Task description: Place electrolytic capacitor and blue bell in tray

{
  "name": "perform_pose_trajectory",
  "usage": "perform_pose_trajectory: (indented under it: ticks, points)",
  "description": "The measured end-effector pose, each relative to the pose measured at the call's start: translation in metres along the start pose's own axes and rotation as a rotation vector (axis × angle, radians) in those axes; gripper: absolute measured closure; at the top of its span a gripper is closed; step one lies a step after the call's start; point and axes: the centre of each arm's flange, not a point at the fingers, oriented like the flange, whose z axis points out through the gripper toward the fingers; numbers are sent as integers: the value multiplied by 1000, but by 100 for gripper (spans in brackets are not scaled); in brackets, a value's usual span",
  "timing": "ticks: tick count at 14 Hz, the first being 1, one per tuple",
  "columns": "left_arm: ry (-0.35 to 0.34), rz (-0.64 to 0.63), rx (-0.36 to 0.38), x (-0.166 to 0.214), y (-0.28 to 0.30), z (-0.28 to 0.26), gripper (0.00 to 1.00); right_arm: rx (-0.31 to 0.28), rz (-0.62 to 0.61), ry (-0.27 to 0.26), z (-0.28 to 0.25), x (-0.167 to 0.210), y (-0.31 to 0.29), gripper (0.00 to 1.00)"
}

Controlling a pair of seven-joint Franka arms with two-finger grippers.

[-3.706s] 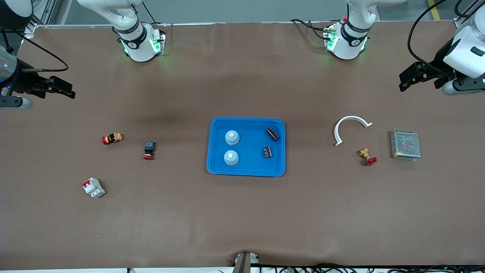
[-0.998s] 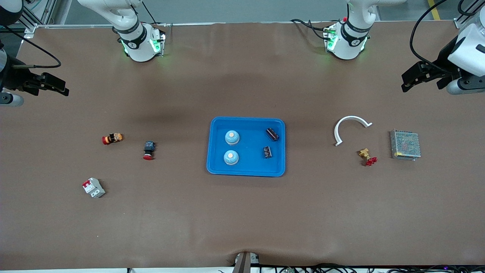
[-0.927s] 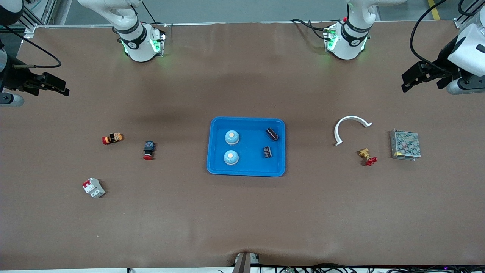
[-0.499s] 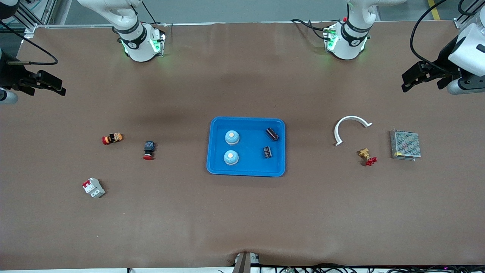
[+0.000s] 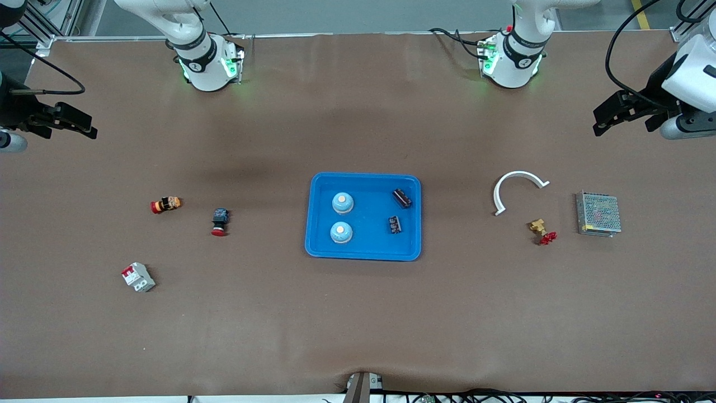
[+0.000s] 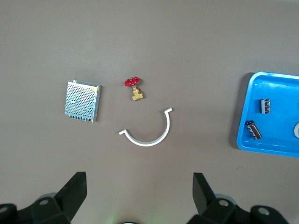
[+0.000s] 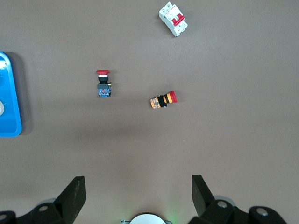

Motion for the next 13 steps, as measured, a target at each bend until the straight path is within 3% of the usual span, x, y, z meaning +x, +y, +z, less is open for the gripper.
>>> perform_pose_trajectory:
  ticks: [13]
  points:
    - [2,-7,-1,1,-4,-1,0,7,31,4,-6,-3,31,0]
